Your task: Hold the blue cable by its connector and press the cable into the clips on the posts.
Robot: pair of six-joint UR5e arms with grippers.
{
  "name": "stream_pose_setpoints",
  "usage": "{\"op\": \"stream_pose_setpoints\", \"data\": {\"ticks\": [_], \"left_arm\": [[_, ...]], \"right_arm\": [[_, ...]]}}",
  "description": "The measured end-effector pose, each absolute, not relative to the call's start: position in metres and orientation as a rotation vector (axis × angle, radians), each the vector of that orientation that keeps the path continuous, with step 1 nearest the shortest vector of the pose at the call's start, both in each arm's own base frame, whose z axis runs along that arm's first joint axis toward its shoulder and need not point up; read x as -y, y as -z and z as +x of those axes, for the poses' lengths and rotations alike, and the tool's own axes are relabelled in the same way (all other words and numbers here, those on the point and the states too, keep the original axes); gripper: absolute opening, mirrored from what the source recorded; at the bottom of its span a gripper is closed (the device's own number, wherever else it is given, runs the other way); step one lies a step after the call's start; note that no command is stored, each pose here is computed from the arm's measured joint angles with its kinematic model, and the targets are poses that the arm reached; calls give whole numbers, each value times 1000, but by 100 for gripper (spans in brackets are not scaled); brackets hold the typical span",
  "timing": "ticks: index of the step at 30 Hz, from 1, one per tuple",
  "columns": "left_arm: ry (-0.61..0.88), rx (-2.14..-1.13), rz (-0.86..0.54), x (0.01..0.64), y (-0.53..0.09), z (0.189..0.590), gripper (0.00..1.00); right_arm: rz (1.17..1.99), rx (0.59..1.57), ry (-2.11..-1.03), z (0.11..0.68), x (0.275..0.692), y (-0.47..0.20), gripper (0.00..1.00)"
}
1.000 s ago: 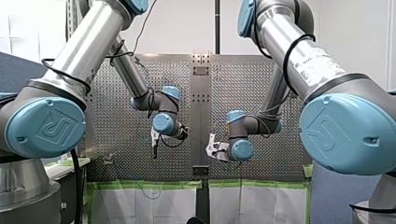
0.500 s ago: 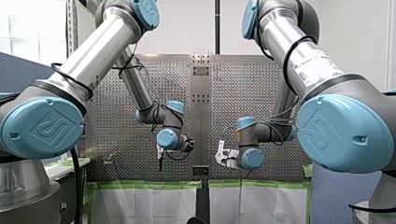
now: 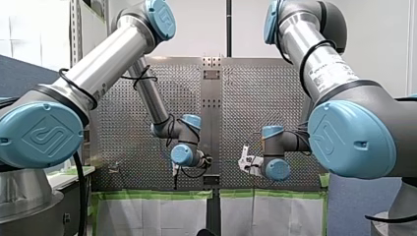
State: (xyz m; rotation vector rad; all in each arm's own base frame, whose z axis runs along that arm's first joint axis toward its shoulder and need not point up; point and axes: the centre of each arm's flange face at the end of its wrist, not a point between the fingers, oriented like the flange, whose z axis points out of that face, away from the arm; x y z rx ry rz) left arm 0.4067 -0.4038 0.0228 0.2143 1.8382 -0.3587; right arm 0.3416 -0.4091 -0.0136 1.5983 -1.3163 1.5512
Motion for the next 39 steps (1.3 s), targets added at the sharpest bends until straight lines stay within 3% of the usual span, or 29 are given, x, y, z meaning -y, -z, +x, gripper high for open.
{"op": "stream_pose_setpoints", "data": {"ticks": [21,39], "left_arm": [[437,-1809,217,476,8,408,0],[507,-1765,214,523,38,417,0]], "right_arm": [[1494,1394,-1455,283,435,20,0],[1445,1386,-1439,257,450,41,0]]}}
